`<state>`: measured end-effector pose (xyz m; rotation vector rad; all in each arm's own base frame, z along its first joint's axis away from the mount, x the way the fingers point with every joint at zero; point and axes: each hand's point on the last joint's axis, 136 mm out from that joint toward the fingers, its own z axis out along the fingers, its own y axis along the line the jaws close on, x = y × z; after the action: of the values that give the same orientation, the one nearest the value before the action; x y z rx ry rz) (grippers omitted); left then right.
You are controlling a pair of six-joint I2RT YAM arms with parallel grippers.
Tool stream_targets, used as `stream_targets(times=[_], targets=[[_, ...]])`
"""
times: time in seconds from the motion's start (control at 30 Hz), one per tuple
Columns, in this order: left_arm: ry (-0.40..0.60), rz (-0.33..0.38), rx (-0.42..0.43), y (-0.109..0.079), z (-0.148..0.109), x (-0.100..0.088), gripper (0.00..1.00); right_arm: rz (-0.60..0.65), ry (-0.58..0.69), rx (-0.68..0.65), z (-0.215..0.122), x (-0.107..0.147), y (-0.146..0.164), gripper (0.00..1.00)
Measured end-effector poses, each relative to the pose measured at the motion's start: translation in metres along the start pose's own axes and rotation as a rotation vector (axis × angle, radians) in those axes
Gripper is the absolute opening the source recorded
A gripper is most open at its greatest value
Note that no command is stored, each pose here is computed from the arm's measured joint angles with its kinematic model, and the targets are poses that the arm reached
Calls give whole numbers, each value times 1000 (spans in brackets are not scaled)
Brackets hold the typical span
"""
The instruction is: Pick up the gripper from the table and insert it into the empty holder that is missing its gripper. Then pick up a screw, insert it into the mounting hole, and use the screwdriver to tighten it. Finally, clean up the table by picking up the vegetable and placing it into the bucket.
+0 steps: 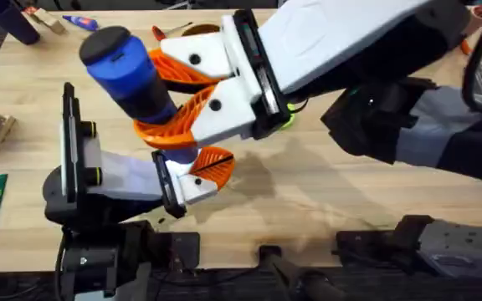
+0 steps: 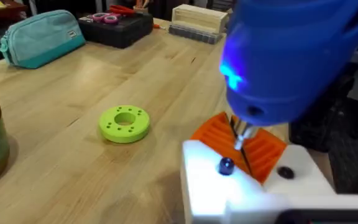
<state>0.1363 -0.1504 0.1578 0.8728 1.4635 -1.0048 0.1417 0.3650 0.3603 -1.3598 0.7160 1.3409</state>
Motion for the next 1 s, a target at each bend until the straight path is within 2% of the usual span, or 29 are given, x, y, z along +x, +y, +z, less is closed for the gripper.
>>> stream_targets(times=[1.0], targets=[[0, 0, 0, 0, 0, 0, 12, 7, 14, 1, 1, 10, -3, 44]])
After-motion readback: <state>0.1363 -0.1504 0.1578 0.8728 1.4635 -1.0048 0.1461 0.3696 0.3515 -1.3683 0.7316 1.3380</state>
